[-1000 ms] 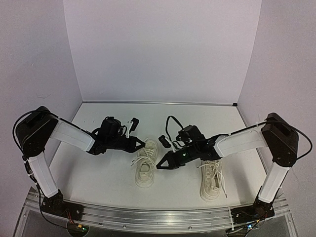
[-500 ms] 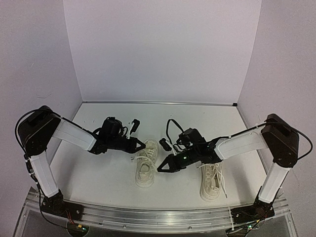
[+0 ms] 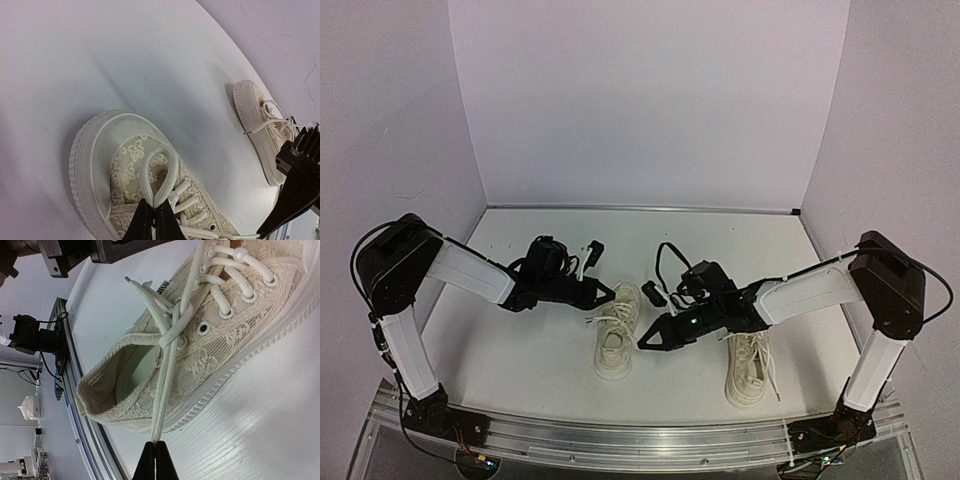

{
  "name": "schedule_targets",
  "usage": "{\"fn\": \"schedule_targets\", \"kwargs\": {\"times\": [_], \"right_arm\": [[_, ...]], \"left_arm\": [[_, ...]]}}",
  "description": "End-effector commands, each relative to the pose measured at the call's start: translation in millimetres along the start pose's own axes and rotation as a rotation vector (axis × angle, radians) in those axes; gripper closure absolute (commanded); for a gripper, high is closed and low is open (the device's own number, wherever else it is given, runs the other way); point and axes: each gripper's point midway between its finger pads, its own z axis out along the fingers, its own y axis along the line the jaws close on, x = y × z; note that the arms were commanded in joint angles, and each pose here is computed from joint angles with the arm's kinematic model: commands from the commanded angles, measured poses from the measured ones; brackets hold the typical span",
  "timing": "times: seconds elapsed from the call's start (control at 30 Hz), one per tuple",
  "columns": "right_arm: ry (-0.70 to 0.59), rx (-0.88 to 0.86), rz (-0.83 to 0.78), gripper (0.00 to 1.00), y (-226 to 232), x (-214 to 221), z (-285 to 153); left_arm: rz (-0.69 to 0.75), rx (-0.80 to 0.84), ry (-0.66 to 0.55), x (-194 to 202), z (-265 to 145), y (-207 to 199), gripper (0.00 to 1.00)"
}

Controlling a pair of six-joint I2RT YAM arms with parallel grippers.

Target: Tie the shoes

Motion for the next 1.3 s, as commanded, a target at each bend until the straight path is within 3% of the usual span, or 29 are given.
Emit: {"fn": "schedule_targets", "kwargs": {"times": [0.0,0.43,0.73,0.97,1.27], "right_arm": [[0.089,-0.034,0.014,1.00,12,26,-1],[0.106,-0.038,0.012,1.00,16,33,4],[0.081,-0.028,-0.029,1.00,23,12,6],[0.000,0.007,-0.006,0.72,8,-23,-16],[-0.053,0.005,-0.043,0.69,2,-55,-31]], "left_arm": [[0.027,-0.086,-0.111,-42,-3,23,1.00],[0.034,-0.087,-0.105,-47,1,26,1.00],[0.112,0.110,-0.091,-42,-8,-14,1.00],[0.141,0.185,-0.076,-36,-18,-30,1.00],[0.153,0.202,-0.062,-34,-19,-34,0.96]]}}
